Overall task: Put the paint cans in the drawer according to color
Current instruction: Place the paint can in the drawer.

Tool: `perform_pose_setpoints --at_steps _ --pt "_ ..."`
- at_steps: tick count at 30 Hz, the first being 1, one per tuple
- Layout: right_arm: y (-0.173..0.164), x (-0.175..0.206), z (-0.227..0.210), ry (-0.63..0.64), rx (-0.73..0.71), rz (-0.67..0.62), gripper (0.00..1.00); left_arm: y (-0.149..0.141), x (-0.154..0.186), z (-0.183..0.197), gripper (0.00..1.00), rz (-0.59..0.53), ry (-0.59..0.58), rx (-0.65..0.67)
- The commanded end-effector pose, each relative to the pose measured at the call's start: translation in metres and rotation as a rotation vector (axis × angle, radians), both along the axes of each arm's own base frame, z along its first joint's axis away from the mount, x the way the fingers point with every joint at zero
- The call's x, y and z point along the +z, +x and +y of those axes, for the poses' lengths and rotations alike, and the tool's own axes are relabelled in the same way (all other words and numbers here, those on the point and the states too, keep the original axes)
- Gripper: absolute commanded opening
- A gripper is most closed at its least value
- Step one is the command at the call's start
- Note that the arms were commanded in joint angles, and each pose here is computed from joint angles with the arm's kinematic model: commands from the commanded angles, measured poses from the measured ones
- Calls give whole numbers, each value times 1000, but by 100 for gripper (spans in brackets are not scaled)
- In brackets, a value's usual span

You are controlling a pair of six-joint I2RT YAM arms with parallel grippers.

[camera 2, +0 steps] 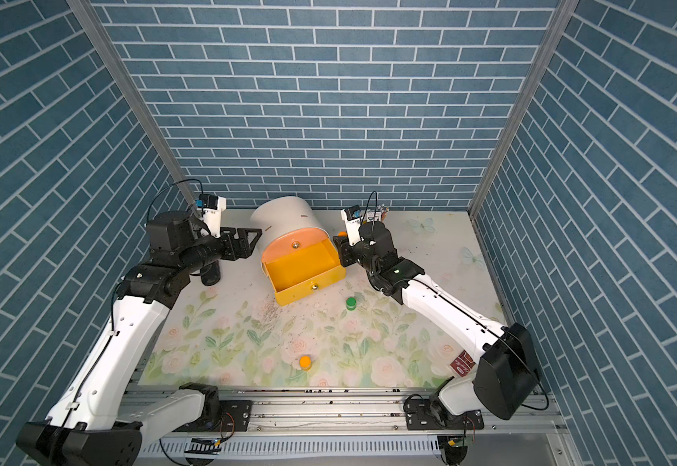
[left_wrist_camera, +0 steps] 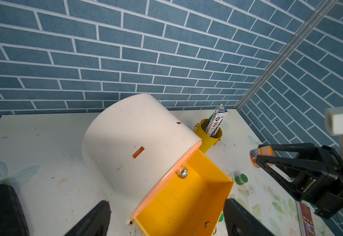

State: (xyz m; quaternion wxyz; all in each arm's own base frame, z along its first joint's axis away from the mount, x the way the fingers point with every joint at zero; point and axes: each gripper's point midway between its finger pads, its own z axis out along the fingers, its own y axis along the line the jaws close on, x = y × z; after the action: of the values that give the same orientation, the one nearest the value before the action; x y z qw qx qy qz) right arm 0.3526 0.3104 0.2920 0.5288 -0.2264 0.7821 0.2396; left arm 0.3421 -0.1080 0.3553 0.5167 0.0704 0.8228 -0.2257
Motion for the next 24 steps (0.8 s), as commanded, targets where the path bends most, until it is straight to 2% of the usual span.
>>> perform_pose_setpoints --at_steps 1,12,24 --pt "0 2 24 20 45 -26 24 -8 -7 -3 92 19 0 -20" --pt "-3 -53 65 -45 110 29 24 -14 -14 -5 91 32 -16 -39" --pt "11 -77 83 -104 110 53 25 -18 -19 -6 91 35 -21 -44"
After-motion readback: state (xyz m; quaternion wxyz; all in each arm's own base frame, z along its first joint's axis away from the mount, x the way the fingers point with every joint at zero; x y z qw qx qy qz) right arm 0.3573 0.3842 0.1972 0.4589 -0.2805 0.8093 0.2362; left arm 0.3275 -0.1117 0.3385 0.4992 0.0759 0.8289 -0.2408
